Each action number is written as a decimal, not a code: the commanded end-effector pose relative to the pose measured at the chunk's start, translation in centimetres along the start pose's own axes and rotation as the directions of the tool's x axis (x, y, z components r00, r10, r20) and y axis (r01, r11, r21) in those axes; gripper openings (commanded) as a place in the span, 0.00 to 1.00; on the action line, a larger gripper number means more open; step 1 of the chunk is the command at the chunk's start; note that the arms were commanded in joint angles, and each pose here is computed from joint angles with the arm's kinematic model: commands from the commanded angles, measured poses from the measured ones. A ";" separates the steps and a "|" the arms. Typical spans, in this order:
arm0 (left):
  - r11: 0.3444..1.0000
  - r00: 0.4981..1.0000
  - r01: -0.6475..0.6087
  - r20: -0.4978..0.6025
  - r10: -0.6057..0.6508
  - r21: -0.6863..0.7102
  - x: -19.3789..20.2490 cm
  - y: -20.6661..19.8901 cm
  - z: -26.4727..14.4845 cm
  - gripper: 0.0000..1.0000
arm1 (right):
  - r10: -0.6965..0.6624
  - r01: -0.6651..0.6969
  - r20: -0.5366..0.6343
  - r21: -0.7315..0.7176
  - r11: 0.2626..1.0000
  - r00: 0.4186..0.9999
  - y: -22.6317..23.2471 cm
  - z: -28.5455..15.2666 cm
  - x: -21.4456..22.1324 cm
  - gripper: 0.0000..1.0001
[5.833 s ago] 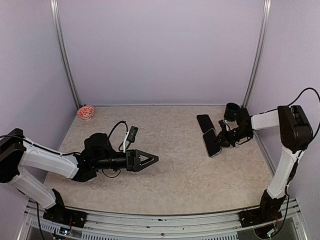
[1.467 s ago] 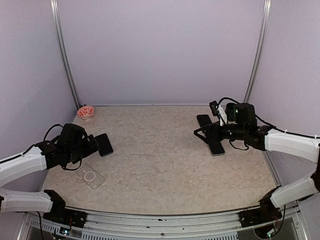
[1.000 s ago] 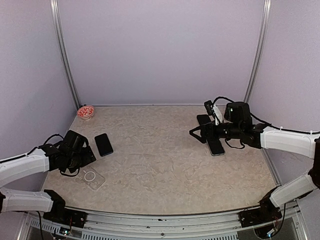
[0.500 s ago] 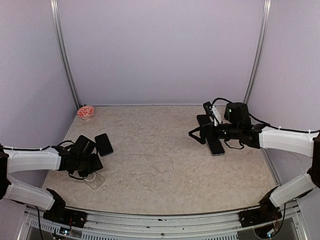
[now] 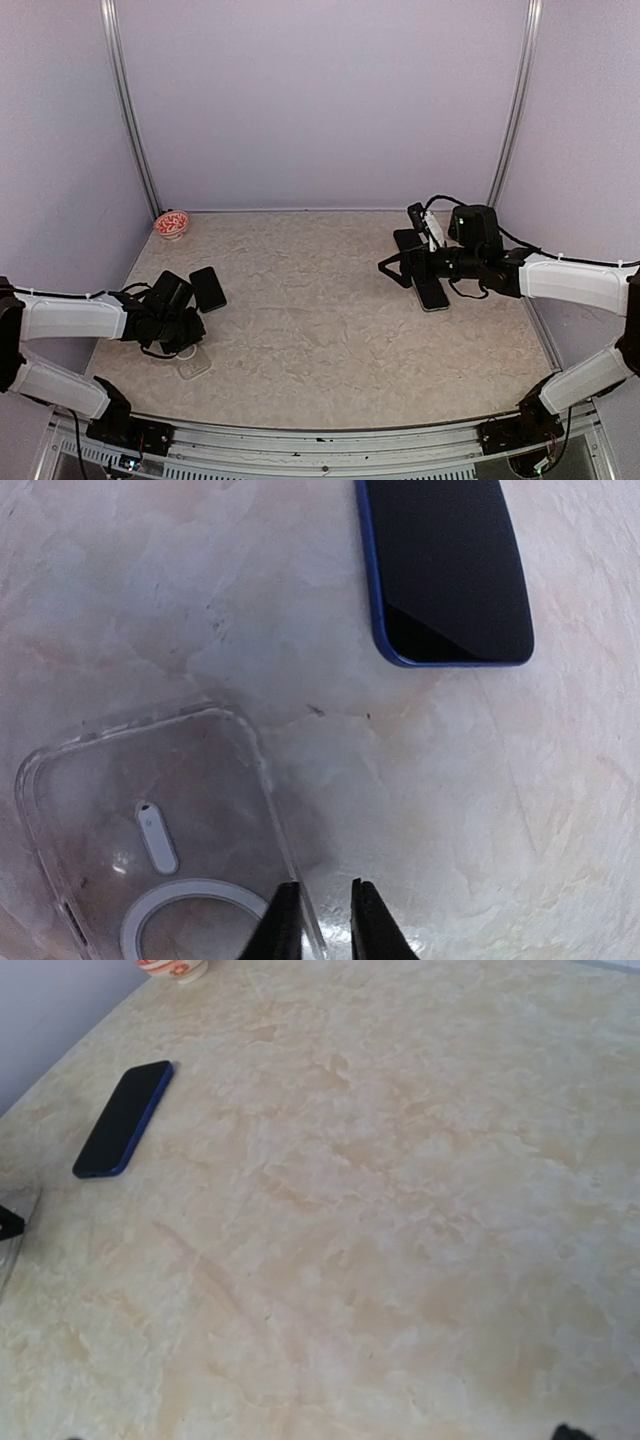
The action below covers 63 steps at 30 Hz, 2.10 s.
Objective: Put the phone into the phone case
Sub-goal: Pick up the phone case from the center of the board, then place the phone case at the center of the board.
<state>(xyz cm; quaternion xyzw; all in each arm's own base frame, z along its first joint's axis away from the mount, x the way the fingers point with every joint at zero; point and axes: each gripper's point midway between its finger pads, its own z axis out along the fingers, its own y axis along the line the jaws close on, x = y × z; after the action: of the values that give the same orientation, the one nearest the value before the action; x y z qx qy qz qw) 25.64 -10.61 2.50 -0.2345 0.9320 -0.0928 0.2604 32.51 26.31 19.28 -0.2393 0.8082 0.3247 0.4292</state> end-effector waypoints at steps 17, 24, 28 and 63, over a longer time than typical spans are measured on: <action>0.999 0.996 -0.029 -0.086 0.033 0.043 2.1 -0.4 0.8 0.00 | -0.021 0.020 0.073 0.016 1.000 0.997 1.1 -2.1 -2.3 0.99; 0.996 0.996 -0.005 -0.085 0.013 0.092 2.2 -2.2 0.1 0.00 | -0.015 0.014 0.078 0.012 1.000 0.997 1.2 -2.2 -2.5 0.99; 0.987 0.998 0.040 -0.059 -0.031 0.158 1.2 -4.7 -1.4 0.00 | -0.016 0.015 0.079 0.012 1.000 0.997 1.3 -2.3 -2.6 0.99; 0.876 0.957 0.272 -0.014 -0.290 0.399 -7.9 -27.2 8.1 0.00 | -0.010 0.007 0.084 0.033 0.999 0.996 1.5 -3.9 -2.8 1.00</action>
<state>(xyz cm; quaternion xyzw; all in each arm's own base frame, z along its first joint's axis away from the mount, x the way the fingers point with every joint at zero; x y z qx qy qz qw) 45.60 -29.70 8.59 -0.3045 0.8456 -0.3066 0.3133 31.57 24.81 22.95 -0.2196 0.7966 0.3188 0.4643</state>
